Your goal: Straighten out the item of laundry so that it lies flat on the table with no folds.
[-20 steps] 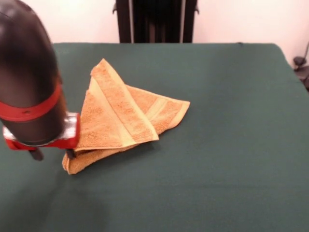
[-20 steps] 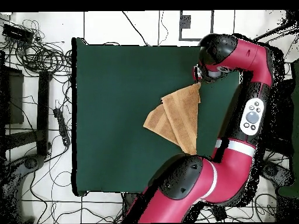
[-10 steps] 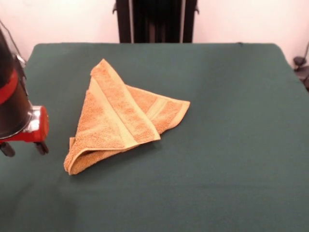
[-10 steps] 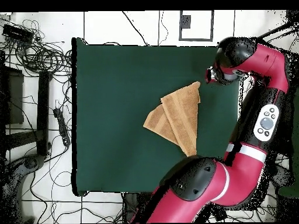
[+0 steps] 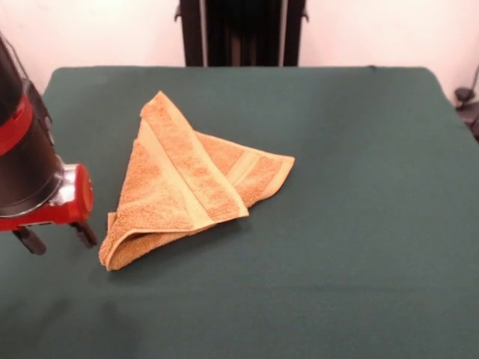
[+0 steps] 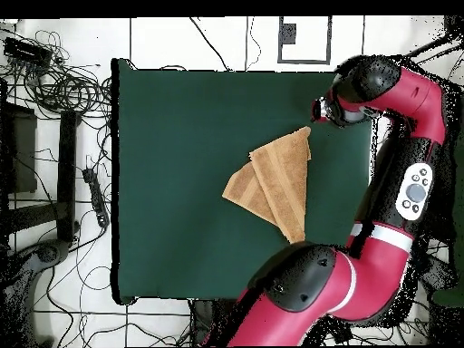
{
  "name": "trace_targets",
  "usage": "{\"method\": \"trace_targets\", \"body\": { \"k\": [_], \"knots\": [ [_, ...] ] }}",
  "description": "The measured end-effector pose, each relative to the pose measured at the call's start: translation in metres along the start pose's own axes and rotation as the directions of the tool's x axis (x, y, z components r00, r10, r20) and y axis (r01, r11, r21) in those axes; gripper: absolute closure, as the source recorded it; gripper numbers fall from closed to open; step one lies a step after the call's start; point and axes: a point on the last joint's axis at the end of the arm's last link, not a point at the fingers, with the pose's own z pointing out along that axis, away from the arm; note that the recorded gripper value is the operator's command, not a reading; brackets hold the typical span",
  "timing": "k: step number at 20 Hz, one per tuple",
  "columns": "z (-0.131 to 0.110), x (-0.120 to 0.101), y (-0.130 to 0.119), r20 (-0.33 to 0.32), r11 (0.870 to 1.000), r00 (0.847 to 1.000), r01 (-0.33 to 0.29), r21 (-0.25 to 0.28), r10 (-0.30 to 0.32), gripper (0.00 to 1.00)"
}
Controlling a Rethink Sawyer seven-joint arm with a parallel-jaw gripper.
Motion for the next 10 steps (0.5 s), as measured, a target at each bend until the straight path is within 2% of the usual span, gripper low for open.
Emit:
{"method": "trace_targets", "body": {
  "k": [10],
  "knots": [
    [0.001,-0.013,0.044,-0.004,0.999,0.999,0.051,0.005,-0.051,0.00]
  ]
}}
